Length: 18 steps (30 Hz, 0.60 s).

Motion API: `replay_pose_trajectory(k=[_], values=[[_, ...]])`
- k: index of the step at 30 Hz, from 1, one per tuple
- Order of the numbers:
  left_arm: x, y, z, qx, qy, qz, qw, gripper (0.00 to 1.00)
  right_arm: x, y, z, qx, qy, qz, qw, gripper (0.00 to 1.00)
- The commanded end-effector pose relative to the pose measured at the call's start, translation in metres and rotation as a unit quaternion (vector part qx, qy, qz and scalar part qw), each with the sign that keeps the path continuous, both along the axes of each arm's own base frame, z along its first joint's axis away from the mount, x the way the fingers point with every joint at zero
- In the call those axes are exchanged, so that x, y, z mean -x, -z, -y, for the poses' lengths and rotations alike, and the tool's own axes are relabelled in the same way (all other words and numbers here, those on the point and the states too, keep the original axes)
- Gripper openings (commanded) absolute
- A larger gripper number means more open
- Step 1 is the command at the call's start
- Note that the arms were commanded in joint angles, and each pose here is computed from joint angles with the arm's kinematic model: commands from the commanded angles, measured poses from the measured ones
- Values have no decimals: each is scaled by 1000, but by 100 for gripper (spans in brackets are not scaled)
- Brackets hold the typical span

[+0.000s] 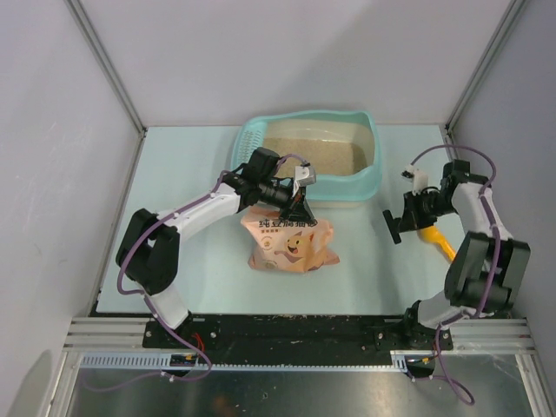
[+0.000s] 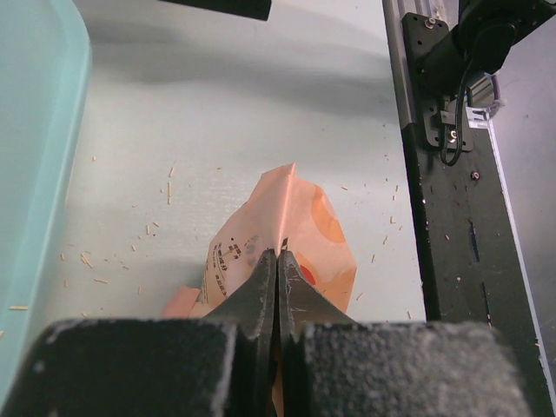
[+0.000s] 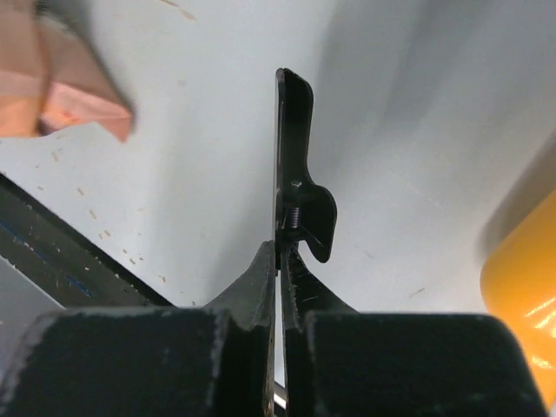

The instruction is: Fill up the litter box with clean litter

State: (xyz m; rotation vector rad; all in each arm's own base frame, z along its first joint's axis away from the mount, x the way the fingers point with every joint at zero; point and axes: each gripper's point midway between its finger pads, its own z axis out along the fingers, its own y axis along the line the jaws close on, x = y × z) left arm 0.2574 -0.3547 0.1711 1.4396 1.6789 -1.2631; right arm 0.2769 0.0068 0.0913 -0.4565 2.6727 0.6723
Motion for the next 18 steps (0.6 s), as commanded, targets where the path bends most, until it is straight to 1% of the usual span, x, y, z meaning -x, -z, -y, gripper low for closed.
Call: replay_pose_trajectory(k=[1, 2, 4, 5, 9, 11, 13, 18], values=[[-4, -14, 2, 6, -2, 25, 1000, 0, 16, -55, -37, -20, -114, 100, 988, 0], [-4, -14, 2, 7, 0, 25, 1000, 0, 25, -70, -54, -25, -150, 129, 980, 0], [-4, -14, 3, 7, 1, 23, 1000, 0, 35, -81, -70, -23, -199, 160, 967, 0], [-4, -13, 4, 7, 1, 21, 1000, 0, 43, -90, -85, -19, -233, 181, 955, 0], [-3, -15, 4, 8, 2, 18, 1000, 0, 58, -101, -126, -18, -303, 207, 930, 0], [-2, -14, 5, 8, 3, 18, 1000, 0, 57, -103, -138, -23, -306, 212, 928, 0], [-2, -16, 5, 9, 3, 19, 1000, 0, 61, -102, -151, -28, -326, 210, 922, 0], [-3, -12, 5, 8, 5, 16, 1000, 0, 59, -104, -170, -38, -335, 212, 917, 0]])
